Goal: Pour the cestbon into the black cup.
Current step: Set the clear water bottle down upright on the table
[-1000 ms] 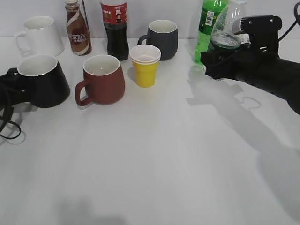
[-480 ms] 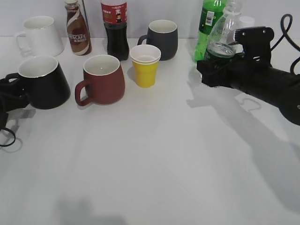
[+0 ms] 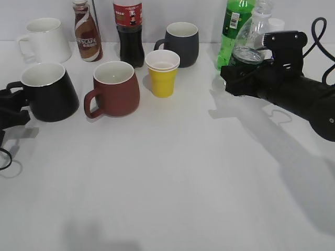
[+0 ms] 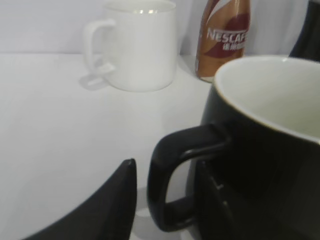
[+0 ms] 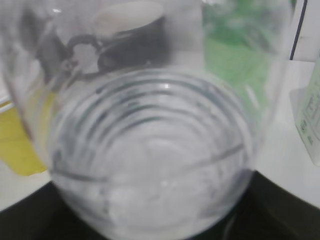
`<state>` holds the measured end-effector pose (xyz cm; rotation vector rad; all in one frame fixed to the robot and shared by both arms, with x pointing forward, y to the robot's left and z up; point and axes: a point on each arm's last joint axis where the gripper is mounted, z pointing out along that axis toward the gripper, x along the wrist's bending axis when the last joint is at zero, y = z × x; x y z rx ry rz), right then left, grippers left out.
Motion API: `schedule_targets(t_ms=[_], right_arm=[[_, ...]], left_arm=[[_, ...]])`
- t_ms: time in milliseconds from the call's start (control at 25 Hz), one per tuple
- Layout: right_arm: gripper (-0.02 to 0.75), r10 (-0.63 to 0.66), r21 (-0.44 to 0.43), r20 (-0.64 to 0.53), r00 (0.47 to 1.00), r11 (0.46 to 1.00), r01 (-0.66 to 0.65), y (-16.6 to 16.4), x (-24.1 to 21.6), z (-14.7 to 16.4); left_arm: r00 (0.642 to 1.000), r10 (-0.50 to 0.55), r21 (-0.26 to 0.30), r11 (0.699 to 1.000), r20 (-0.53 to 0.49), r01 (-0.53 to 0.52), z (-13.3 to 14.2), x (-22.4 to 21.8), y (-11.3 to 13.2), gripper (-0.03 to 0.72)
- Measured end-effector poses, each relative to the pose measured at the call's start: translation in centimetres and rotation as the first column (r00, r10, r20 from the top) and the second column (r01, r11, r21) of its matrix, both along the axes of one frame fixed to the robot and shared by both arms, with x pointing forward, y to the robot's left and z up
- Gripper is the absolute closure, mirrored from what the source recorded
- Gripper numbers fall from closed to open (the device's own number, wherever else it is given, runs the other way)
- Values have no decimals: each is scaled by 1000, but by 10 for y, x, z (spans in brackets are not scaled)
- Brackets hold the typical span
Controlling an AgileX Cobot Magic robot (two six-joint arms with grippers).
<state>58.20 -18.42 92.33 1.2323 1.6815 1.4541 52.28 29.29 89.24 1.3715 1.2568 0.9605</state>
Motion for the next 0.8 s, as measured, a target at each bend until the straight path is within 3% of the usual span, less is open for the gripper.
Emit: schedule_targets(t_ms=[440,800], right_arm=[[268,9,-33,18,1000,999,-9,0,0,-1],[267,73,-43,3,997,996,-73,6,0,-35]], left_arm=[[1000,10,-2,1000,-4,-10,10,-23,0,389],[1000,6,0,1000,30,-6,26,-45,-1,352]])
